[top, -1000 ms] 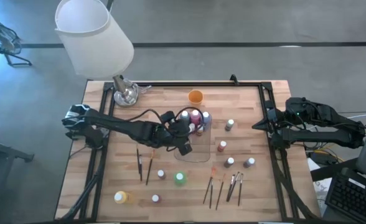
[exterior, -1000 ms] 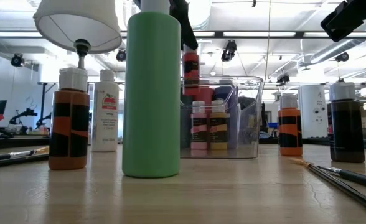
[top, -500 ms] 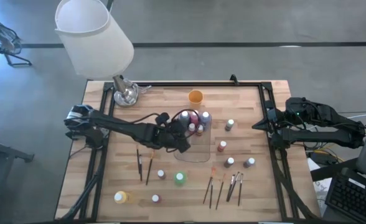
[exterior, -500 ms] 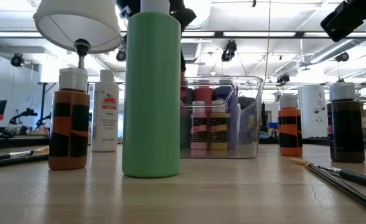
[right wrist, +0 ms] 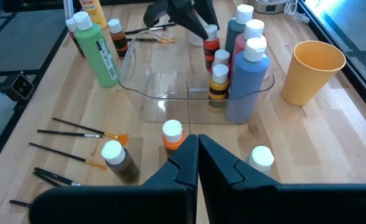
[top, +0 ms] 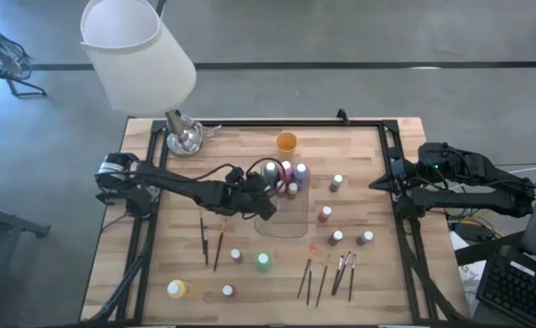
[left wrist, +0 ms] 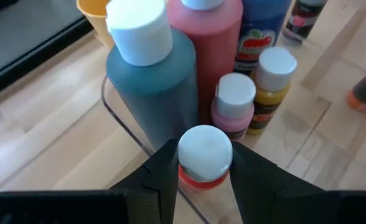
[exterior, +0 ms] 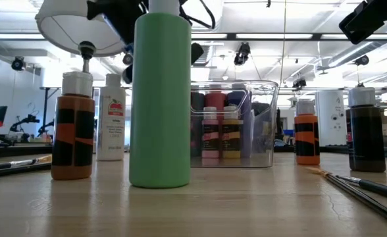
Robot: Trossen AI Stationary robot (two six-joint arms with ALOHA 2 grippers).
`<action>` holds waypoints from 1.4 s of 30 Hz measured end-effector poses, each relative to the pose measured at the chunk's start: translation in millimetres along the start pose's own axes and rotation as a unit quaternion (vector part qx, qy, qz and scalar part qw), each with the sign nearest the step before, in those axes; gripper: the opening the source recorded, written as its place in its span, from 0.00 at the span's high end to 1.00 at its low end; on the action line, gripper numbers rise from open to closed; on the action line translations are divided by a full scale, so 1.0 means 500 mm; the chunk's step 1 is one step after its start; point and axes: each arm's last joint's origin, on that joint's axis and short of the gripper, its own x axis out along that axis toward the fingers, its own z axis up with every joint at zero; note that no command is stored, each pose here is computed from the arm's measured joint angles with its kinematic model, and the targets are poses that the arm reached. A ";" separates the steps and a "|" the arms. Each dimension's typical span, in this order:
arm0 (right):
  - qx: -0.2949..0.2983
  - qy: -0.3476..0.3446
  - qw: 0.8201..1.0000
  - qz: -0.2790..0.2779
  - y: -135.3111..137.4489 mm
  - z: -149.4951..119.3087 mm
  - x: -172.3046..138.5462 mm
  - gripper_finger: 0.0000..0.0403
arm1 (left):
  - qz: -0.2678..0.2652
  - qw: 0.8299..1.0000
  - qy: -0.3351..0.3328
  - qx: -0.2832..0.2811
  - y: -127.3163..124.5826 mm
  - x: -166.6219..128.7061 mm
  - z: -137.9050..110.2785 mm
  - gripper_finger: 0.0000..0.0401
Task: Pick & Place Paint Supplies
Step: Put the red paint bottle into the transparent bin
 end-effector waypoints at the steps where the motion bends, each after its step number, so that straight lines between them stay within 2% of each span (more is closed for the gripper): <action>1: 0.000 0.000 1.000 0.000 0.000 0.000 0.000 0.98 | -0.001 1.000 -0.002 -0.004 0.002 0.004 -0.003 0.69; 9: 0.000 0.000 1.000 0.000 0.000 0.000 0.000 0.98 | -0.007 1.000 -0.009 -0.017 0.015 0.024 -0.020 0.69; 19: 0.000 0.000 1.000 0.000 0.000 0.000 0.000 0.98 | -0.045 0.999 -0.027 -0.006 0.007 0.040 -0.020 0.69; 30: 0.000 0.000 1.000 0.000 0.000 0.000 0.000 0.98 | -0.038 0.999 -0.025 -0.002 0.010 0.064 -0.022 0.69; 42: 0.000 0.000 1.000 0.000 0.000 0.000 0.000 0.98 | -0.041 0.998 -0.032 0.033 0.009 0.066 -0.017 0.66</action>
